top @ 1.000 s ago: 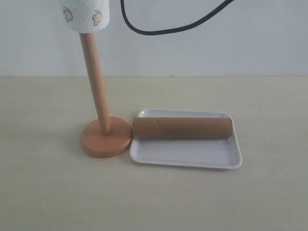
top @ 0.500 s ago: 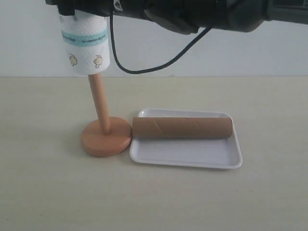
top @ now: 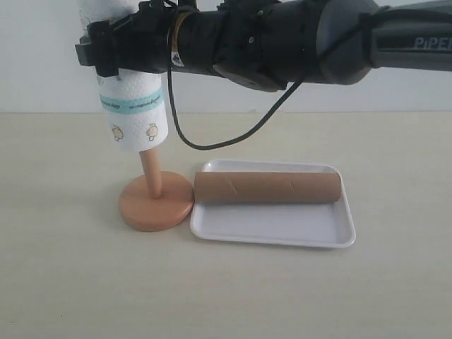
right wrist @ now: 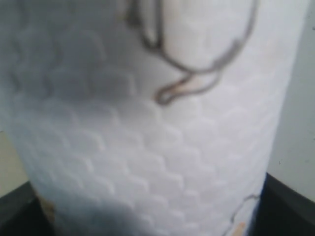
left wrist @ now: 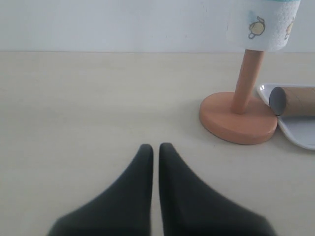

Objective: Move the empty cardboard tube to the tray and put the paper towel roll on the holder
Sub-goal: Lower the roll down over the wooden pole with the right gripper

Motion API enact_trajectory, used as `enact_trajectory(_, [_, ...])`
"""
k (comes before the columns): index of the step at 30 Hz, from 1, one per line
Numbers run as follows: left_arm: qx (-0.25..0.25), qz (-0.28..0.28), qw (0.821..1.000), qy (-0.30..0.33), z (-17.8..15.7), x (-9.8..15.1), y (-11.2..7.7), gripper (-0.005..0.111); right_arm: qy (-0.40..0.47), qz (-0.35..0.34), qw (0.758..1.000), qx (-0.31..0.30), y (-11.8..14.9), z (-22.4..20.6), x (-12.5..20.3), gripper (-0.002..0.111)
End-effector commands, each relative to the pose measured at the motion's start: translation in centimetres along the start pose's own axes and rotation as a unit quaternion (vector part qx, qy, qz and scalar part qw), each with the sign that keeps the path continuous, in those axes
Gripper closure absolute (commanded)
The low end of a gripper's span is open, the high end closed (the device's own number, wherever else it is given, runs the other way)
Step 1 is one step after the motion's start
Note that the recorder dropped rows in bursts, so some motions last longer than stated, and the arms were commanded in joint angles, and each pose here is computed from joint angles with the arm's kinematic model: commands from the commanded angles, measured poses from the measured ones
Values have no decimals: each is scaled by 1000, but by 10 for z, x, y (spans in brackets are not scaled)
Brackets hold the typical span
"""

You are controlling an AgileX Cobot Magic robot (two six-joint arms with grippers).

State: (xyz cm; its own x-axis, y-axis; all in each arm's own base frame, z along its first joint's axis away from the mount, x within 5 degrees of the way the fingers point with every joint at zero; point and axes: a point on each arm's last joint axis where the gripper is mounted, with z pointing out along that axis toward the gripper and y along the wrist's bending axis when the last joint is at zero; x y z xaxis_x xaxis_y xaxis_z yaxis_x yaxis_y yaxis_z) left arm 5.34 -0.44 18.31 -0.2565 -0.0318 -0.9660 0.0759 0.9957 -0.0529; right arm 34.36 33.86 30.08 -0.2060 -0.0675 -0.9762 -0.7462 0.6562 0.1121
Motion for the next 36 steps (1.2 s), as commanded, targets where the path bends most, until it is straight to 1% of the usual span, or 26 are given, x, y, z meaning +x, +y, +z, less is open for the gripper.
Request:
enact_trajectory(1, [-2,5,1000,-3,0,0,0,103,-6,-2,1000,-15,2,-2,1,107])
enact_trajectory(7, [-2,5,1000,-3,0,0,0,103,7,0,1000,-17,2,-3,12,107])
enact_trajectory(15, [-2,5,1000,-3,0,0,0,103,12,1,1000,-12,1,-3,13,107])
enact_trajectory(17, [-2,5,1000,-3,0,0,0,103,15,3,1000,-14,1,0,17,107])
enact_trajectory(22, [-2,5,1000,-3,0,0,0,103,36,11,999,-23,0,13,42,107])
enact_trajectory(25, [-2,5,1000,-3,0,0,0,103,39,12,999,-26,0,16,46,107])
enact_trajectory(31, [-2,5,1000,-3,0,0,0,103,56,5,998,-7,-3,17,51,107])
enact_trajectory(36, [-2,5,1000,-3,0,0,0,103,76,7,997,5,-7,22,64,107])
